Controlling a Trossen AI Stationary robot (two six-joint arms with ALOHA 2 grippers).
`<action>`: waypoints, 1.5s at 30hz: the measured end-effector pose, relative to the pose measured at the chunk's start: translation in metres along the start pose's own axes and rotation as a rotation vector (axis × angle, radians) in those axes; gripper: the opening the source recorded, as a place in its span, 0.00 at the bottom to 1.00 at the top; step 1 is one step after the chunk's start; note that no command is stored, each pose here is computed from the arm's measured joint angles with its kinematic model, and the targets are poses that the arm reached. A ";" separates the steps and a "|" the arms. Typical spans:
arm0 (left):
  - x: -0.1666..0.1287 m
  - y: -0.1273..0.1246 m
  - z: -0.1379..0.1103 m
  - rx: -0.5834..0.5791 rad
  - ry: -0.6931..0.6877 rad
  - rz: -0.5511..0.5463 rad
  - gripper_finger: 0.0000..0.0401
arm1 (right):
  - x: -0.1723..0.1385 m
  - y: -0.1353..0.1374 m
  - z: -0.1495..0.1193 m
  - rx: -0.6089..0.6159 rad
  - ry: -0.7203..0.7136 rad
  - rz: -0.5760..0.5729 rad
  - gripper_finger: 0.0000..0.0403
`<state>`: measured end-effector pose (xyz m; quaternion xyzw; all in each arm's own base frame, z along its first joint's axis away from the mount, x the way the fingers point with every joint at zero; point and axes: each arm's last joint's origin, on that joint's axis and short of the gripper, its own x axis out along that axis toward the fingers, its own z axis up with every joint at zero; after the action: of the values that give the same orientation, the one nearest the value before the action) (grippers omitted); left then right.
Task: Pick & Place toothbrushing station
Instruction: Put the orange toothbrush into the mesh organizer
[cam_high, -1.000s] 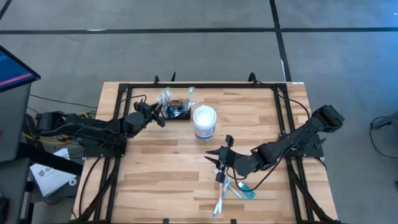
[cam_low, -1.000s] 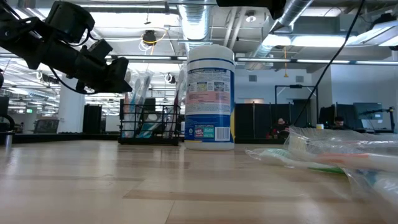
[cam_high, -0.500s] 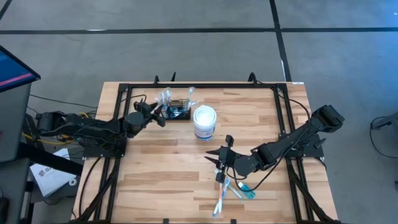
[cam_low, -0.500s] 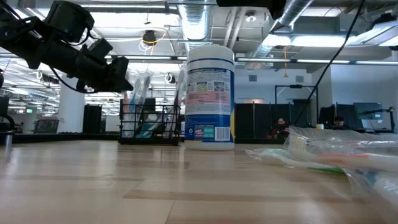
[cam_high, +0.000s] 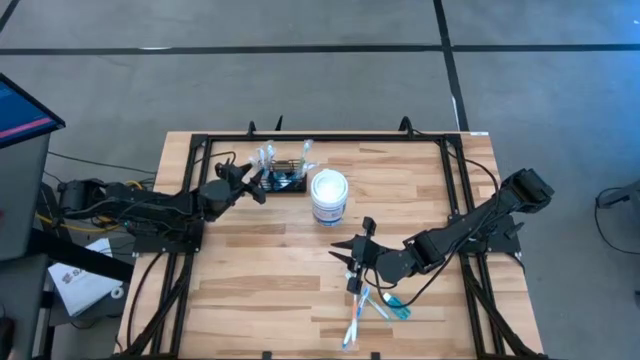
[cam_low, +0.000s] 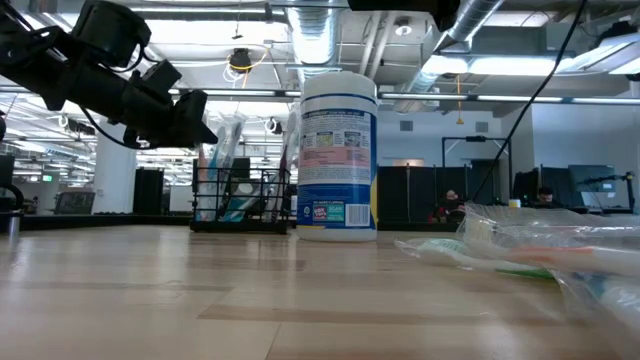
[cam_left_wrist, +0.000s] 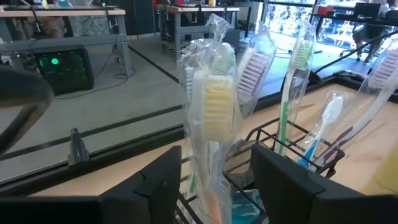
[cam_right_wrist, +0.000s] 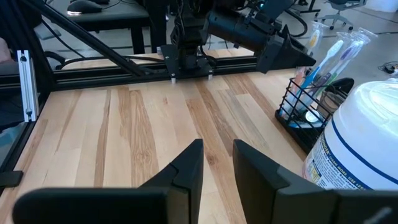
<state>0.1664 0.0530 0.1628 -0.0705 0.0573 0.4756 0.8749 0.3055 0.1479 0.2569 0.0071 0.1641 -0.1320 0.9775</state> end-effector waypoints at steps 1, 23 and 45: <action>0.000 0.000 0.001 -0.002 -0.003 -0.001 0.48 | 0.000 0.000 0.000 0.000 0.000 0.000 0.19; -0.036 -0.001 0.035 0.012 -0.188 -0.121 0.52 | -0.001 0.001 -0.002 -0.005 0.024 0.026 0.19; -0.084 -0.025 0.034 -0.085 -0.186 -0.478 0.52 | -0.029 0.013 -0.064 0.237 0.423 0.122 0.19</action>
<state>0.1427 -0.0234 0.2125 -0.0745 -0.0617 0.2617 0.9603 0.2619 0.1715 0.2051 0.1592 0.3475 -0.0866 0.9200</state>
